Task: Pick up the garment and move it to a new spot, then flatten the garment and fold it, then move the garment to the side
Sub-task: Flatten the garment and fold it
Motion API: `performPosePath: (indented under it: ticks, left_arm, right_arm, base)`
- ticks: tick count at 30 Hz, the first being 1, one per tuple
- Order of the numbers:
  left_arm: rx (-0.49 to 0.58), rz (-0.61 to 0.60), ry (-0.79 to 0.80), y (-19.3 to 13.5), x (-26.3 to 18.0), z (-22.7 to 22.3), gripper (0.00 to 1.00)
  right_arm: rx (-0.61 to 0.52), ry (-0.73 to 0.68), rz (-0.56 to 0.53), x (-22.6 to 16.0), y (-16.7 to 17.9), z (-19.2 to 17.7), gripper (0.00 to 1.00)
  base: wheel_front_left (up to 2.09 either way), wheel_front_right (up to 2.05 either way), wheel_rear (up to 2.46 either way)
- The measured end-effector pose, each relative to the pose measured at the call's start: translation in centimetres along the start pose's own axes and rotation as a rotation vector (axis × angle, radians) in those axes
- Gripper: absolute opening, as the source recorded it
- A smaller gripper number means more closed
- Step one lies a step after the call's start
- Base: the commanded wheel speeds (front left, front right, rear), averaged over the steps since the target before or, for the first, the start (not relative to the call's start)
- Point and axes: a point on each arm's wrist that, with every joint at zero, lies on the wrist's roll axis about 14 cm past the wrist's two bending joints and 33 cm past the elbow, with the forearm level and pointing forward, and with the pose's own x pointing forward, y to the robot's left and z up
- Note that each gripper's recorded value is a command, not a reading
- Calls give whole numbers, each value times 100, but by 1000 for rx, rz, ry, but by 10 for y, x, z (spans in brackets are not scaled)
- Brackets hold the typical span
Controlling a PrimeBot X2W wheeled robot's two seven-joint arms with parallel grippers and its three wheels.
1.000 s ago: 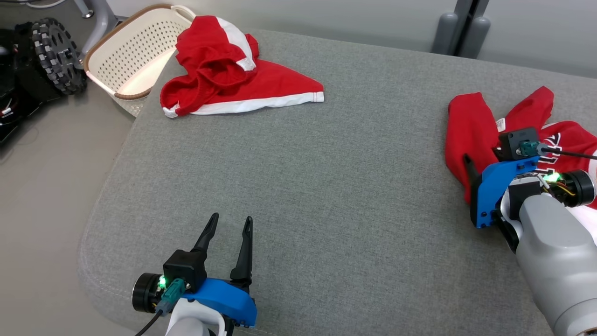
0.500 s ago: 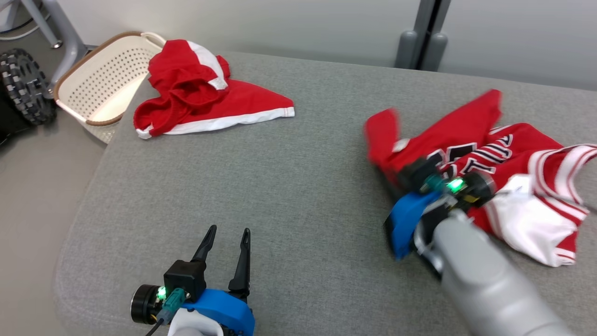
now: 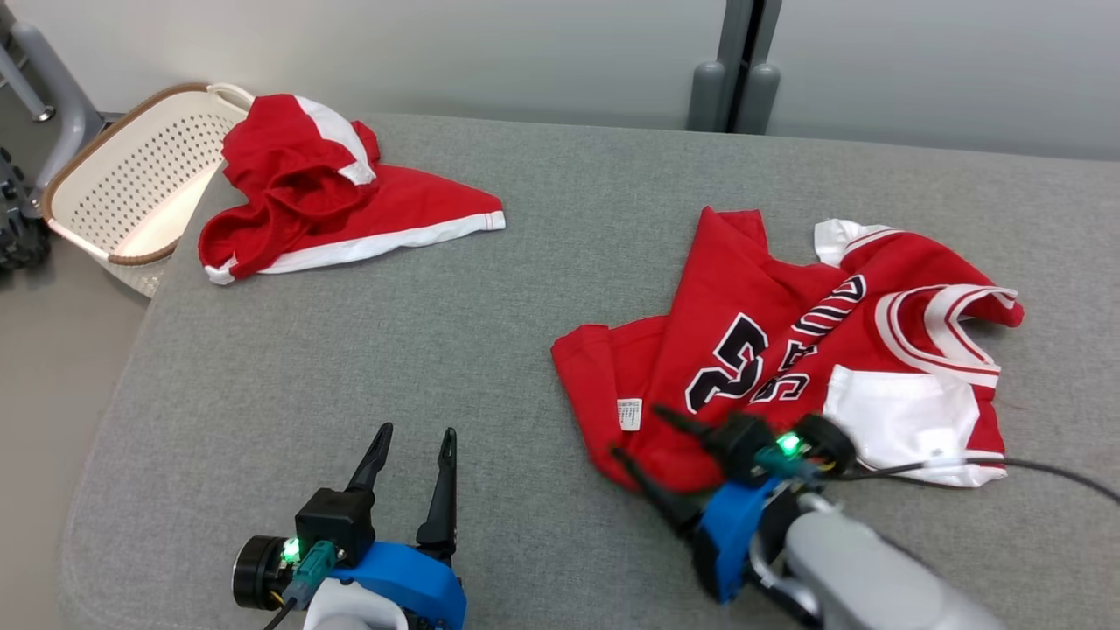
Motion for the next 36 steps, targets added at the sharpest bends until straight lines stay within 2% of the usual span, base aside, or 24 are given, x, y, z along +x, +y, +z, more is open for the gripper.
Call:
performPosePath:
  ticks: [7,10,15,20,29,30,31,34,35,36]
  left_arm:
    - [2,-20,-13,-6,0,4,100]
    - [3,-24,-17,-8,-1,5,100]
    - [5,-33,-13,-10,0,3,100]
    - [5,-42,2,-12,3,-1,100]
    - [15,-39,12,-8,10,-3,100]
    - [16,-37,13,-7,10,-3,100]
    - [17,-35,13,-7,10,-3,100]
    - [20,-32,16,-5,10,-4,100]
    - [20,-31,15,-5,10,-4,100]
    - [20,-31,14,-5,11,-3,100]
  right_arm:
    - [35,-135,-274,-40,-93,38,100]
    - [100,-134,-423,-72,-127,23,100]
    - [146,-83,-598,-117,-162,-7,100]
    - [201,18,-682,-135,-176,-37,100]
    - [279,178,-712,-128,-188,-67,100]
    - [284,177,-707,-123,-187,-66,95]
    - [293,178,-701,-119,-186,-66,47]
    - [312,186,-683,-113,-183,-66,9]
    - [307,178,-678,-111,-182,-64,0]
    - [299,165,-673,-110,-181,-61,0]
  base:
    - [0,0,0]
    - [0,0,0]
    - [0,0,0]
    - [0,0,0]
    - [0,0,0]
    - [0,0,0]
    - [0,0,0]
    - [0,0,0]
    - [0,0,0]
    - [0,0,0]
